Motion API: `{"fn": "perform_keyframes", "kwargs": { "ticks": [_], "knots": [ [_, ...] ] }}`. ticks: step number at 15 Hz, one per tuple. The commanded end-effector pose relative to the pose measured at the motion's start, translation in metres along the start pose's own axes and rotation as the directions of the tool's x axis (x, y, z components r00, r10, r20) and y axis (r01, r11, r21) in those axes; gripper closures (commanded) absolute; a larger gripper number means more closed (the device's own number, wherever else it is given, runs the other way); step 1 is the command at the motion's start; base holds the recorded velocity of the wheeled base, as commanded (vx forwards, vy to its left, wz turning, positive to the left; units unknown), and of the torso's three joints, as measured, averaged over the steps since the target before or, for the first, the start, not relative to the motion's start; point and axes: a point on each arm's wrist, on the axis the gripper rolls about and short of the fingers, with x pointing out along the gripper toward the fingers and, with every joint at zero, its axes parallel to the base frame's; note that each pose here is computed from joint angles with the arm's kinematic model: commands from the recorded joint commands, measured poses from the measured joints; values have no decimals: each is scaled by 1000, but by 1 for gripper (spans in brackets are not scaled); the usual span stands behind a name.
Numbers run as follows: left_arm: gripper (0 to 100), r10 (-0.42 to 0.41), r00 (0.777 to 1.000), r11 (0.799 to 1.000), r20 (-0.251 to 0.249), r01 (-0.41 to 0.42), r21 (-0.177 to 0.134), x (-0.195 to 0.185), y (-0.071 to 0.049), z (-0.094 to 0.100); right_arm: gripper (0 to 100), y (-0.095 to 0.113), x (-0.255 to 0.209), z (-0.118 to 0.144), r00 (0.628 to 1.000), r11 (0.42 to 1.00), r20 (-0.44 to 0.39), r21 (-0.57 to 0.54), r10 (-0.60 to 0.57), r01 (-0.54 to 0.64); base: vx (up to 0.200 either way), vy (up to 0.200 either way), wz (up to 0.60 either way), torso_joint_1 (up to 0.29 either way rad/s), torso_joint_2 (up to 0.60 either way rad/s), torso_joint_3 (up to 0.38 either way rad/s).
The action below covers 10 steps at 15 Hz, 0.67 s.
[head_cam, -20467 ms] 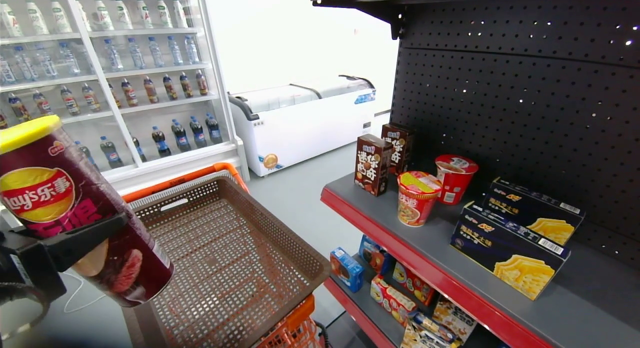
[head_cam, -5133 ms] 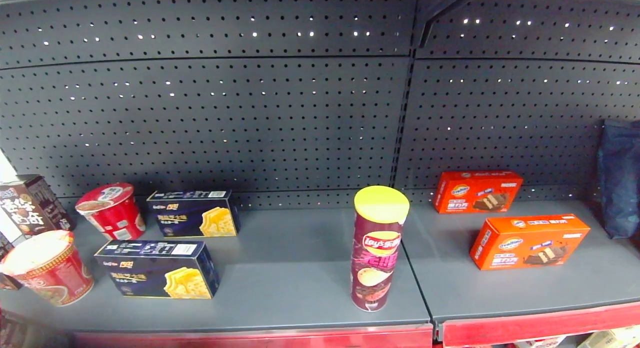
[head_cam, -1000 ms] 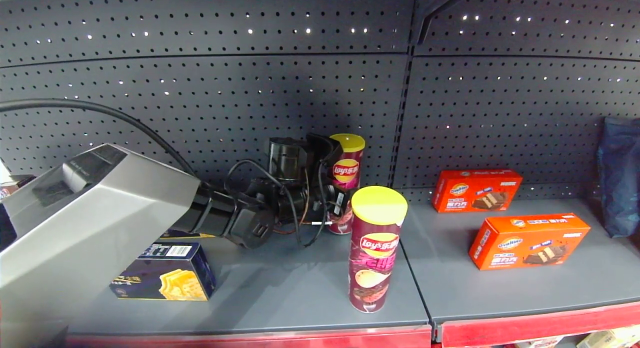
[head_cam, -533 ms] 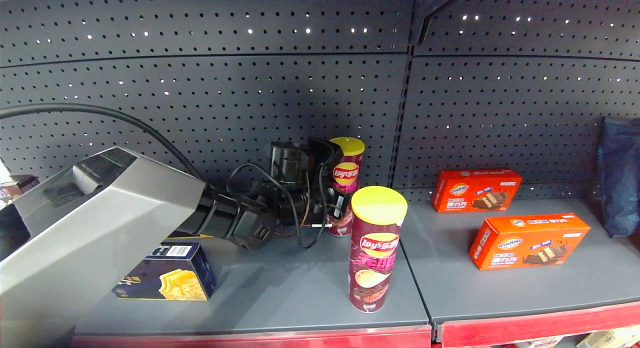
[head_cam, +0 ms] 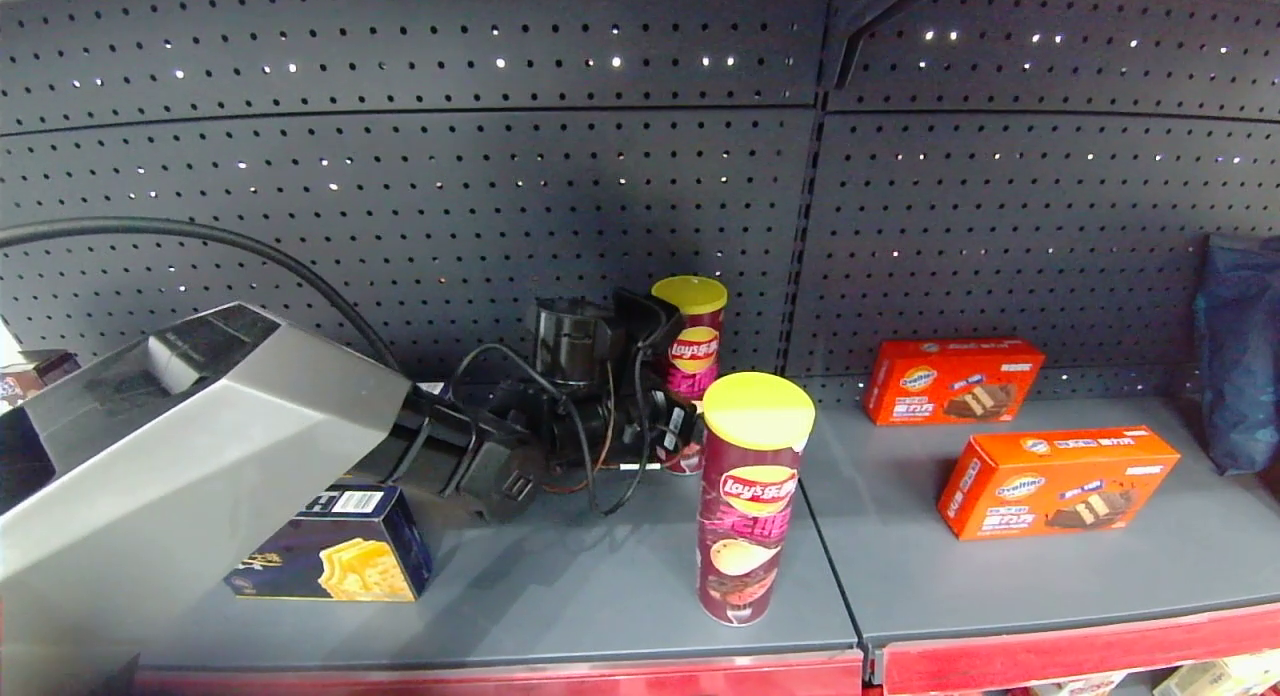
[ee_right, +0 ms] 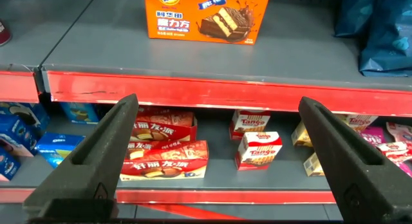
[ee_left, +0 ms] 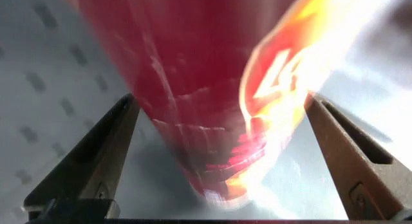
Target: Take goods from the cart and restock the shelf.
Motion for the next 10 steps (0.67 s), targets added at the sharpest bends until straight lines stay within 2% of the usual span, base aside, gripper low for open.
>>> {"fn": "perform_keyframes", "kwargs": {
  "ticks": [1,3,10],
  "knots": [
    [0,-1,1000,1000,9,1,-1,-15,-2,3,0,0,0,0,1000,1000,-1,-1,0,0,0,0,0,0,0,0],
    [0,8,999,1000,37,-8,2,-29,-1,14,0,0,0,0,1000,1000,-1,-1,2,-2,0,0,0,0,0,0],
    [0,24,998,1000,55,-24,3,-76,-3,29,0,0,1,-1,1000,1000,11,6,-1,1,0,0,0,0,0,0]
  ]
}}
